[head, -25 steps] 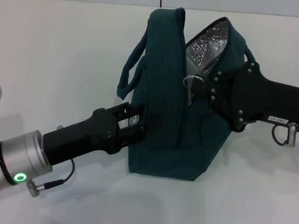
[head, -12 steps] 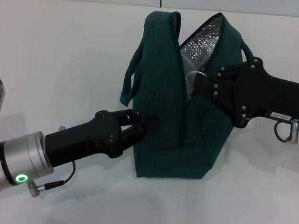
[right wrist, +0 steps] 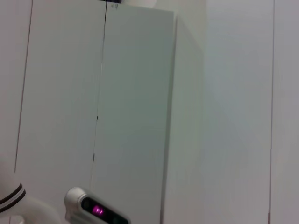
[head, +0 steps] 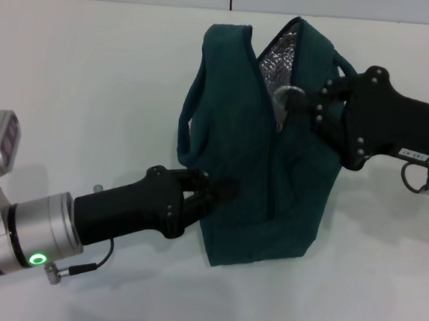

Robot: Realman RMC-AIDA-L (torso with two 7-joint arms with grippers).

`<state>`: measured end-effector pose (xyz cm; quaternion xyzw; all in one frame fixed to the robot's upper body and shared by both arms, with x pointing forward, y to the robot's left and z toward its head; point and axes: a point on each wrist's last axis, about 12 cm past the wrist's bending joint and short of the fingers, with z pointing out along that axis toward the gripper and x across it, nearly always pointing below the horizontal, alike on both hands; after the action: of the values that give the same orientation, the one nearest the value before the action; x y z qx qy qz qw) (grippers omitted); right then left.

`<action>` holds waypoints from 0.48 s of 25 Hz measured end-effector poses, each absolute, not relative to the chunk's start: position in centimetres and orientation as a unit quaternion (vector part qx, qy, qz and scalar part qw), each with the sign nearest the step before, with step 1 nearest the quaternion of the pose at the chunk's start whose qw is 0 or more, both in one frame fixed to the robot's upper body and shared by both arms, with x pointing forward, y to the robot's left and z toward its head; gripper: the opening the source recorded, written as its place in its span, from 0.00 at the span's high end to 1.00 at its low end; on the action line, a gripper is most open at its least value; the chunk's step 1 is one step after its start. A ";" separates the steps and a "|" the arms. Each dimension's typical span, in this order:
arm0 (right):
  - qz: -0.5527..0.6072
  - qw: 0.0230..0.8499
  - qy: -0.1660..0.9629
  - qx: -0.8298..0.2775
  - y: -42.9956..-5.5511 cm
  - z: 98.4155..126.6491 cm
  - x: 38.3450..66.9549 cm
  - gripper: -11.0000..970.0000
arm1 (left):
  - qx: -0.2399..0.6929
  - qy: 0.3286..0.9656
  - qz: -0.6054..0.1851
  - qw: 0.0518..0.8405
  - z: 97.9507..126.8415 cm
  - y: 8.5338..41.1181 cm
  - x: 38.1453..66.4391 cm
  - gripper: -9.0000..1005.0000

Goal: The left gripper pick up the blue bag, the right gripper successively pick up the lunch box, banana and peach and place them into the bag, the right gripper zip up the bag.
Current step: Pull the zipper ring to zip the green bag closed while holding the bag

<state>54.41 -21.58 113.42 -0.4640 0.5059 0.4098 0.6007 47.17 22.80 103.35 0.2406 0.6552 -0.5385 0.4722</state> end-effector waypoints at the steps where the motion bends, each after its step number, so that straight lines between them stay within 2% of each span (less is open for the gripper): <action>1: 0.410 0.602 0.505 -0.463 -21.6 113.5 54.4 0.98 | 0.244 0.656 -0.538 0.470 103.3 22.8 47.1 0.81; 12: 0.402 0.618 0.505 -0.447 -22.3 114.1 55.0 0.98 | 0.277 0.655 -0.535 0.456 102.9 22.5 46.4 0.89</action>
<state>54.99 -22.31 114.06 -0.4474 0.5054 0.4024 0.6184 46.44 22.54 102.88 0.2770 0.6552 -0.5351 0.4556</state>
